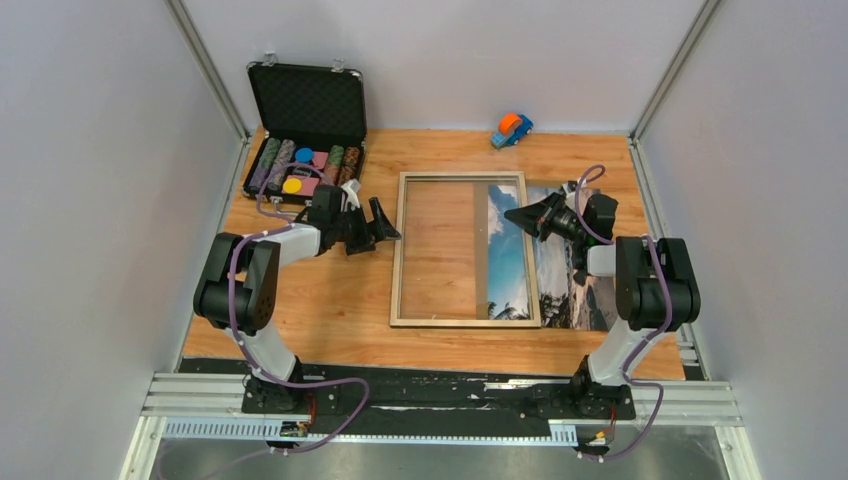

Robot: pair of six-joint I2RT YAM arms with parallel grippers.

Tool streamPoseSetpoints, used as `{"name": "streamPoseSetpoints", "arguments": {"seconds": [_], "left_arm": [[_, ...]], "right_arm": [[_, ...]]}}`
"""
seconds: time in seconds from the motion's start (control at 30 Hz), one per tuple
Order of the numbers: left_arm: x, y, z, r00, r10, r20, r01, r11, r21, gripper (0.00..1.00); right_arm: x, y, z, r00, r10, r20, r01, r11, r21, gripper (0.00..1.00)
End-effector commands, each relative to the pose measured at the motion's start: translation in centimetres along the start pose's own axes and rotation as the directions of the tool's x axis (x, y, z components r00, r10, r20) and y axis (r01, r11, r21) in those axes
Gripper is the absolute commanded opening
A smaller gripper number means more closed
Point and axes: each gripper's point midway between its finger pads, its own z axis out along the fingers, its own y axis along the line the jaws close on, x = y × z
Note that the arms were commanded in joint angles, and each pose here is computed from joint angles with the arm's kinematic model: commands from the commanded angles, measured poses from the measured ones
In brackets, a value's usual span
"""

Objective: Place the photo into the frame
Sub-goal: Place the photo frame item in the photo frame.

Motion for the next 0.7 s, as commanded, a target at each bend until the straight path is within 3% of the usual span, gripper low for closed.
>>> {"name": "streamPoseSetpoints", "arguments": {"seconds": [0.0,0.67], "left_arm": [[-1.85,-0.77,-0.04,0.998,0.038,0.043,-0.039,0.999,0.025,1.0],[-1.82,-0.49,0.18,0.998,0.04,0.039,-0.041,0.999,0.016,1.0]], "right_arm": [[0.31,1.46,-0.12,0.999,-0.036,0.007,0.036,0.999,-0.022,0.0],[0.95,1.82,-0.1,1.0,-0.01,0.004,0.01,1.0,-0.01,0.0]]}}
